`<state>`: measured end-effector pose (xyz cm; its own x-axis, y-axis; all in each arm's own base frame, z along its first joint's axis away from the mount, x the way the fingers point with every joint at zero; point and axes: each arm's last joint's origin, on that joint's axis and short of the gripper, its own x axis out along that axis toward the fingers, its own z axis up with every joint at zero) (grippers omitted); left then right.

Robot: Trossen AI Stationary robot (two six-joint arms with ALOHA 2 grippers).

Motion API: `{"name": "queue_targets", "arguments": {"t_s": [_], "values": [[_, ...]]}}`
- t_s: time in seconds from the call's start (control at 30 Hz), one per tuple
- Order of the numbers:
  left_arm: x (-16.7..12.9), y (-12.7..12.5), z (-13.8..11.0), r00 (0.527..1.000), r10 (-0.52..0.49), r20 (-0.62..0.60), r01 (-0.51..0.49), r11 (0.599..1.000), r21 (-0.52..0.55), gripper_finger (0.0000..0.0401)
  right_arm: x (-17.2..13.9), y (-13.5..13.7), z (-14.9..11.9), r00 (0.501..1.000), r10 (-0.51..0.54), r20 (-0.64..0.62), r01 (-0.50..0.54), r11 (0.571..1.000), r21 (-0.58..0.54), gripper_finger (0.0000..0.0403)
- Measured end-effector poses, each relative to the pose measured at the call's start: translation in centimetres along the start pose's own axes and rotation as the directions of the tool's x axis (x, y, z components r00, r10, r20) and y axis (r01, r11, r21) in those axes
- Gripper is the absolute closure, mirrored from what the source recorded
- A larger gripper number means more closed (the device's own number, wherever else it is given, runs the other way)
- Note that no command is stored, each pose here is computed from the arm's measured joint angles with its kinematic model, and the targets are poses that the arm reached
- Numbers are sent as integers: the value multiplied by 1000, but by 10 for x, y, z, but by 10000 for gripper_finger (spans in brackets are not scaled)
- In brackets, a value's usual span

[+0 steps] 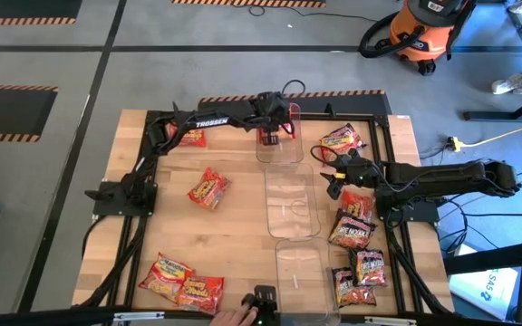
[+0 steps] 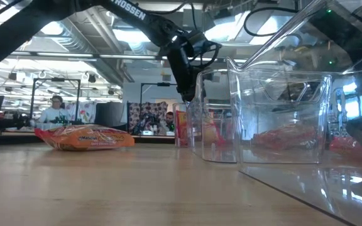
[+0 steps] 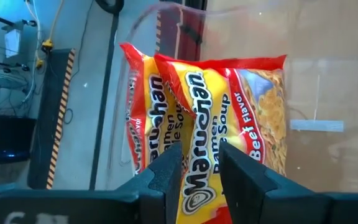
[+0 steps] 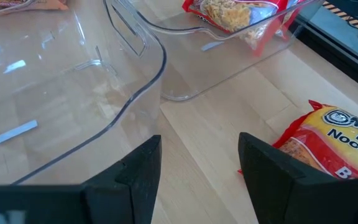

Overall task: Sort Maruchan noodles
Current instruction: Put the red noodle pack into the top transparent bin

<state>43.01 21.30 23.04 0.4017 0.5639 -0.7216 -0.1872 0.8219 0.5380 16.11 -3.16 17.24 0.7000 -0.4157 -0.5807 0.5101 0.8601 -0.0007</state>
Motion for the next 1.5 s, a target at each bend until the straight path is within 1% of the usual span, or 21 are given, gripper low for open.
{"name": "queue_targets", "arguments": {"t_s": [0.13, 0.2, 0.23, 0.3, 0.33, 0.43, 0.5, 0.57, 0.63, 0.77, 0.9, 1.07, 1.13, 1.23, 1.3, 1.43, 1.5], "values": [[-20, -2, 7, 1000, 24, -2, -24, 1000, 17, 303, 0, 0, 0, 1000, 0, 0, 0, 1000, -7, 210], [-37, -1, 13, 999, 31, 32, -31, 999, -9, 303, 0, 0, 0, 1000, 0, 1, 0, 1000, -9, 210], [-48, 1, 13, 999, 17, 32, -17, 1000, -25, 303, 0, 0, 0, 1000, 1, 4, -1, 1000, -9, 210], [-72, 4, 16, 997, -25, 76, 31, 997, -75, 303, 0, 0, 1, 1000, 2, 11, -2, 1000, -7, 210], [-85, 7, 16, 993, -59, 104, 70, 992, -105, 303, -1, 0, 2, 1000, 4, 16, -4, 1000, -5, 210], [-117, 14, 13, 975, -163, 151, 190, 963, -190, 303, -3, 0, 4, 999, 9, 43, -9, 1000, -6, 210], [-134, 16, 5, 969, -216, 120, 240, 940, -242, 303, -6, -1, 6, 998, 13, 61, -12, 1000, -13, 210], [-149, 14, -2, 967, -235, 102, 255, 922, -290, 303, -8, -1, 7, 997, 16, 76, -16, 1000, -9, 210], [-161, 8, -12, 966, -247, 79, 259, 915, -308, 303, -11, -2, 9, 995, 19, 97, -19, 1000, -2, 210], [-183, -14, -35, 961, -262, 86, 275, 900, -337, 303, -12, -2, 9, 994, 23, 107, -23, 1000, 1, 210], [-201, -36, -63, 956, -266, 128, 295, 880, -374, 303, -12, -2, 9, 994, 22, 104, -23, 1000, 0, 210], [-220, -65, -94, 929, -315, 193, 368, 824, -431, 303, -12, -2, 10, 993, 24, 112, -25, 1000, 3, 210], [-226, -75, -104, 922, -335, 192, 386, 807, -447, 303, -13, -2, 11, 992, 27, 122, -27, 1000, 6, 210], [-228, -91, -114, 913, -369, 172, 405, 787, -464, 303, -13, -1, 13, 989, 34, 146, -36, 999, 13, 210], [-229, -99, -115, 907, -387, 166, 417, 777, -471, 303, -13, -1, 14, 987, 45, 155, -48, 999, 15, 210], [-230, -114, -116, 895, -419, 150, 438, 766, -470, 303, -13, 1, 14, 983, 116, 141, -119, 993, 10, 210], [-232, -121, -117, 880, -452, 147, 466, 758, -457, 303, -13, 3, 14, 979, 158, 132, -162, 986, 26, 210]]}}
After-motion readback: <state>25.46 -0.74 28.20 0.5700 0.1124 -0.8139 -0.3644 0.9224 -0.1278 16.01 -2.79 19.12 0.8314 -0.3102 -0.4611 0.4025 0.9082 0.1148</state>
